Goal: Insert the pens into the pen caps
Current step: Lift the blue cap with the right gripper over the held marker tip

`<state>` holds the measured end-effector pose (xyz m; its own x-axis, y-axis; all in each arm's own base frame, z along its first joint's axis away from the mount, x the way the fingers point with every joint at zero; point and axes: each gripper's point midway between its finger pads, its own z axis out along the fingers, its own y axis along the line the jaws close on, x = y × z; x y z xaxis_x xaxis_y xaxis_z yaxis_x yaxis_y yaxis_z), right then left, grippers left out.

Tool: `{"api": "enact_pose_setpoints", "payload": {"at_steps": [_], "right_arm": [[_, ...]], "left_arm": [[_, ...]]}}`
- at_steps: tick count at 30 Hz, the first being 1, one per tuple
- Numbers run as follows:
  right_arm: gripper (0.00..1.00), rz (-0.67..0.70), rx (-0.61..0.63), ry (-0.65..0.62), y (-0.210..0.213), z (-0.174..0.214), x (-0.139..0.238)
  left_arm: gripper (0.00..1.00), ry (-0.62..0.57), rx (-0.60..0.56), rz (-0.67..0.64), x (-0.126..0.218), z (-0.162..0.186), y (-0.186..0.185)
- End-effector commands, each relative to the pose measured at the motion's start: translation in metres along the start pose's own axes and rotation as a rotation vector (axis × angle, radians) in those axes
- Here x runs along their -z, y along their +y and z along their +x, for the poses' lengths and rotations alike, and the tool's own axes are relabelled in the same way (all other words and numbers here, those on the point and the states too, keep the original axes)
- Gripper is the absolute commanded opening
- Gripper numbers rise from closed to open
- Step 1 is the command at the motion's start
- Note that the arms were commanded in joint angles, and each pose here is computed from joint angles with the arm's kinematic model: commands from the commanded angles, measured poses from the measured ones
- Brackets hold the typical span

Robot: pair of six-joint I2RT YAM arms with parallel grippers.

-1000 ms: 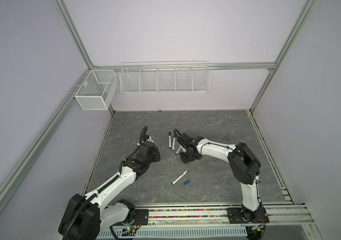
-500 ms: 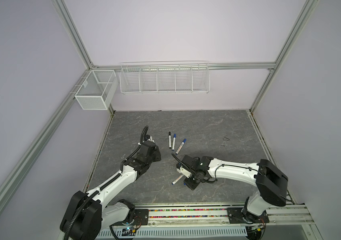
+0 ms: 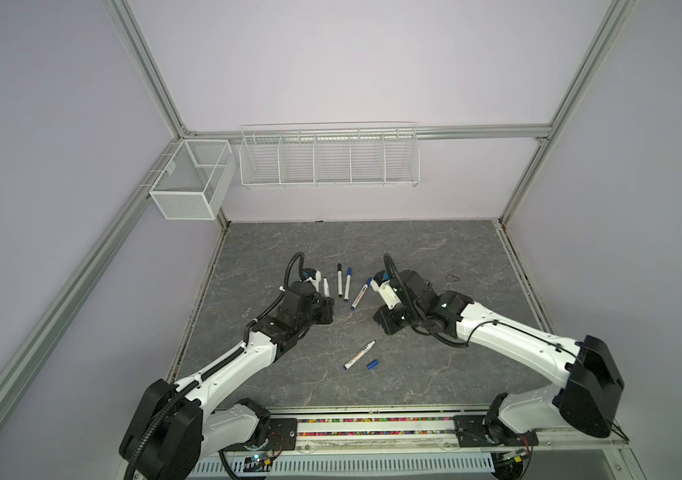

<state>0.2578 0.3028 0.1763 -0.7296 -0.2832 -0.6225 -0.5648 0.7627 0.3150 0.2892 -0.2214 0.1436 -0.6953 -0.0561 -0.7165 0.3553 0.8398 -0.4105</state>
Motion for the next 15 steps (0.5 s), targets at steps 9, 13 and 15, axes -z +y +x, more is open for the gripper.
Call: {"api": "enact_pose_setpoints", "payload": {"at_steps": [9, 13, 15], "right_arm": [[0.08, -0.199, -0.214, -0.373, 0.003, -0.104, 0.025], [0.09, -0.243, -0.207, -0.32, 0.012, -0.102, 0.012], [0.09, -0.25, -0.206, -0.296, 0.015, -0.098, 0.004]], "left_arm": [[0.0, 0.106, -0.238, 0.328, -0.009, 0.028, -0.081], [0.0, 0.107, -0.261, 0.36, -0.006, 0.03, -0.089], [0.0, 0.103, -0.264, 0.366, -0.005, 0.03, -0.09]]}}
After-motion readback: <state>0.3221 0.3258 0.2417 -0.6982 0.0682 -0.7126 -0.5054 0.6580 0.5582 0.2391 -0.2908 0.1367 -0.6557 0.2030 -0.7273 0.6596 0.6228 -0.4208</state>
